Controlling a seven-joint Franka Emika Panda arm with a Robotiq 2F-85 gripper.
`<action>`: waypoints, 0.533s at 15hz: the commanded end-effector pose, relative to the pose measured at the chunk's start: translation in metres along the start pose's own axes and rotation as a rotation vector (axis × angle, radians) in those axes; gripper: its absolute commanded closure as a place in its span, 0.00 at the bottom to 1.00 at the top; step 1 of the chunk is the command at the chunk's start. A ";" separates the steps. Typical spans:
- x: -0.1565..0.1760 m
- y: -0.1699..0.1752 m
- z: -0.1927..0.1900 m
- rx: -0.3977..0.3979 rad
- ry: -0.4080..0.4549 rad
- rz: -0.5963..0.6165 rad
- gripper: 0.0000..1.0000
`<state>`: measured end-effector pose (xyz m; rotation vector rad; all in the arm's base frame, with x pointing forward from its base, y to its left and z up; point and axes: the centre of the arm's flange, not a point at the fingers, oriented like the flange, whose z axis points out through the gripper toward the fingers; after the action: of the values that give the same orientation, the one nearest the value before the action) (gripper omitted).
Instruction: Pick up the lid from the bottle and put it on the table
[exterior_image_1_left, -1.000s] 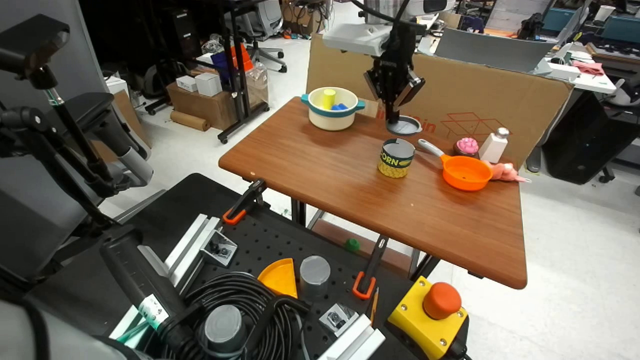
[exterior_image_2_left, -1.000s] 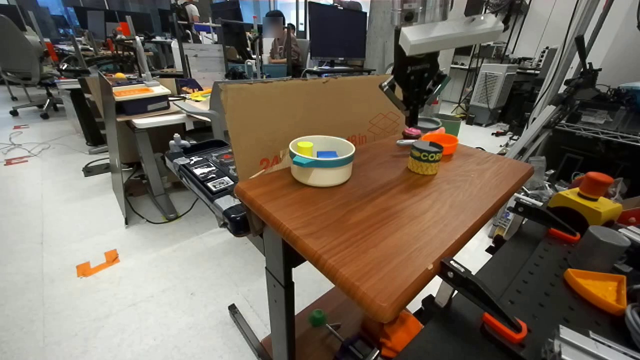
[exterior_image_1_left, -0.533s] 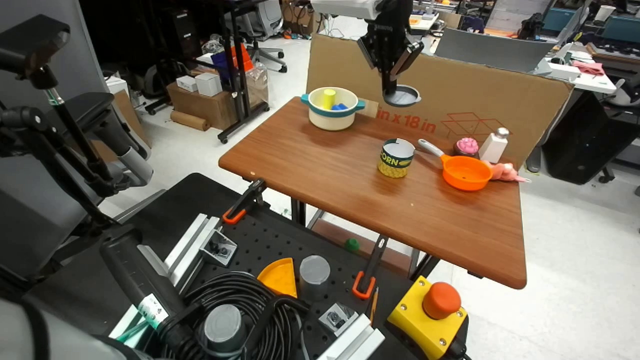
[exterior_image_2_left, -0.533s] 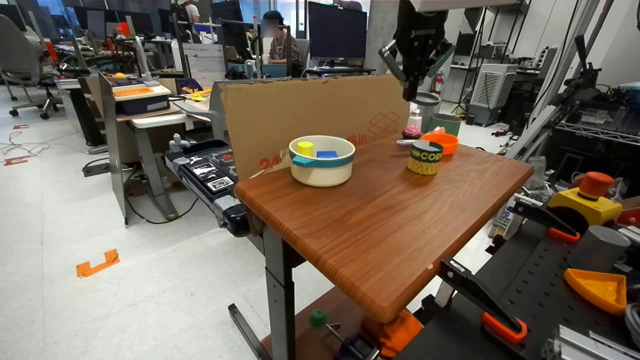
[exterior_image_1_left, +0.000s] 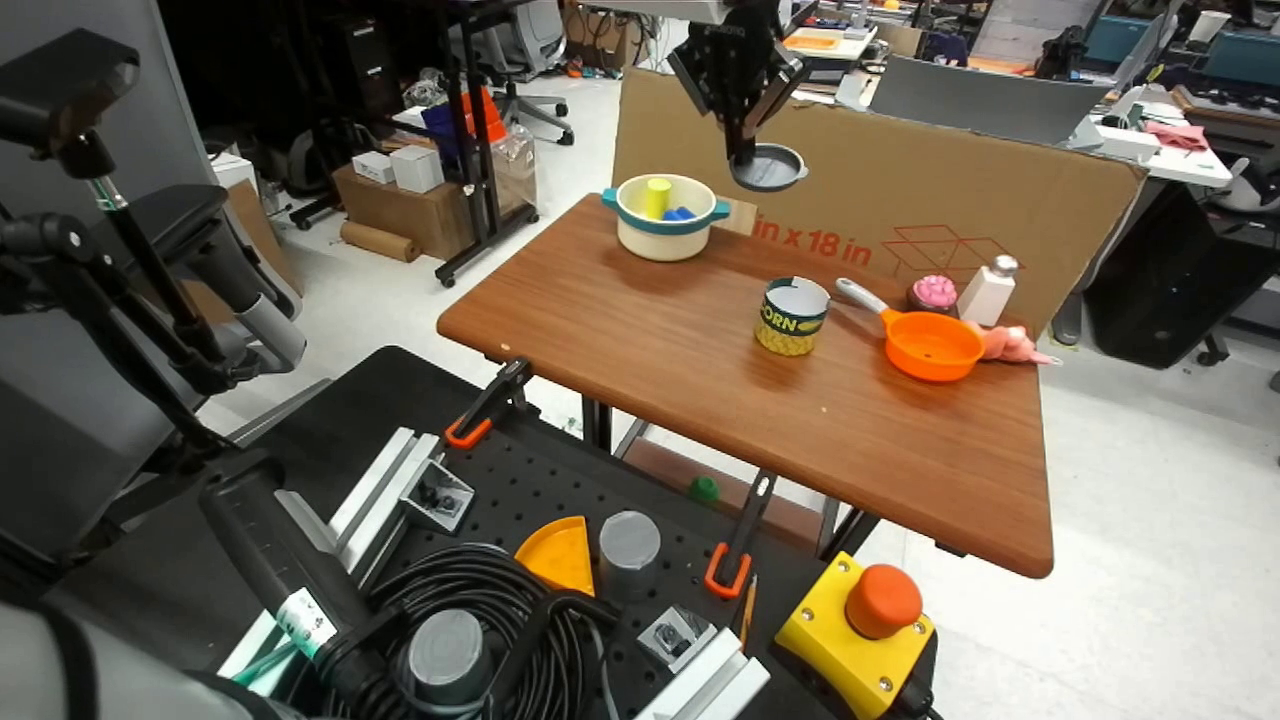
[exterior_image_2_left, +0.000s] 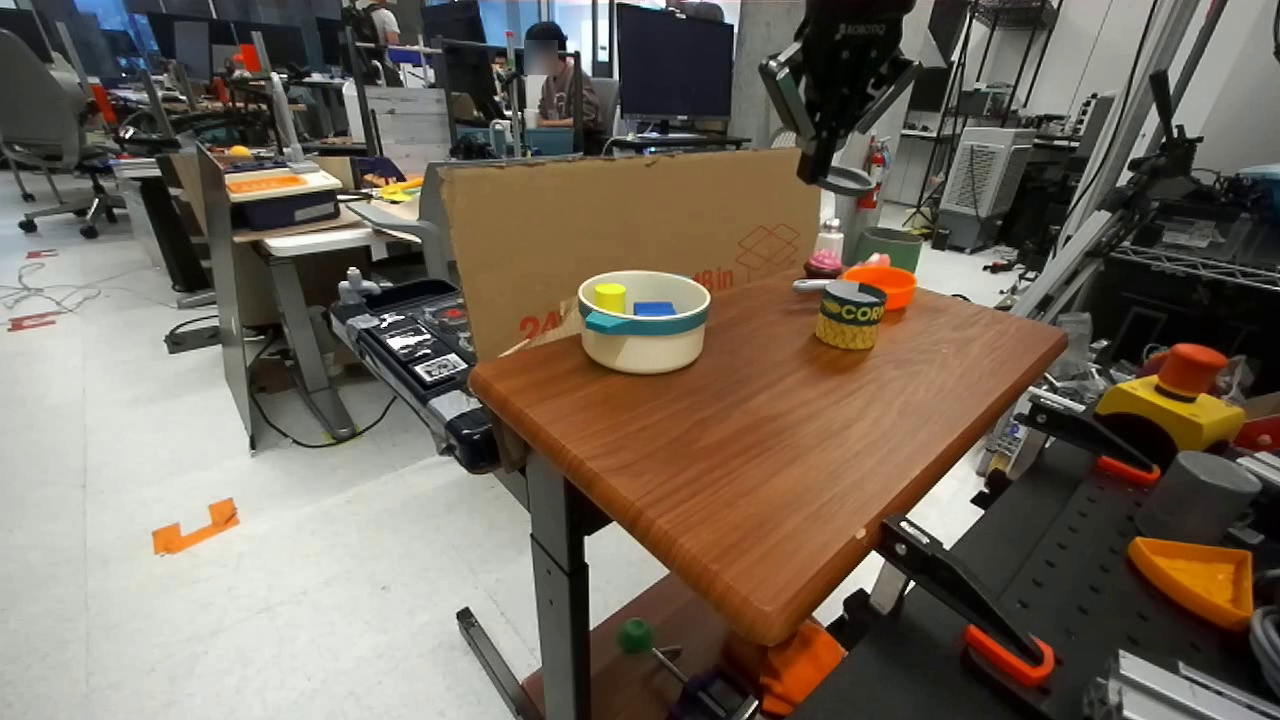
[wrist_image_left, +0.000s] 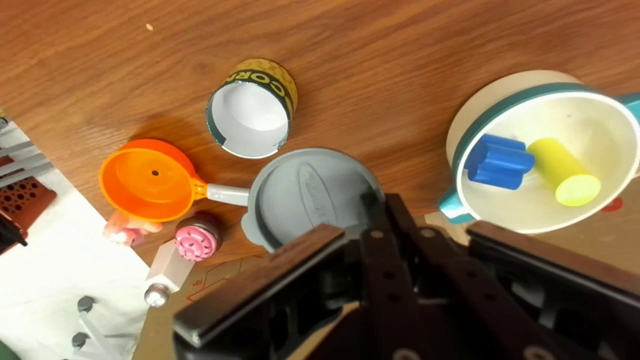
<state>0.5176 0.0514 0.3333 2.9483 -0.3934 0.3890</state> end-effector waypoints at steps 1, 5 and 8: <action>-0.013 -0.001 -0.008 0.021 0.003 0.014 0.99; -0.011 -0.002 -0.016 0.037 0.005 0.047 0.99; 0.002 0.012 -0.025 0.065 -0.013 0.117 0.99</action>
<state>0.5117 0.0569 0.3402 2.9830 -0.4856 0.3885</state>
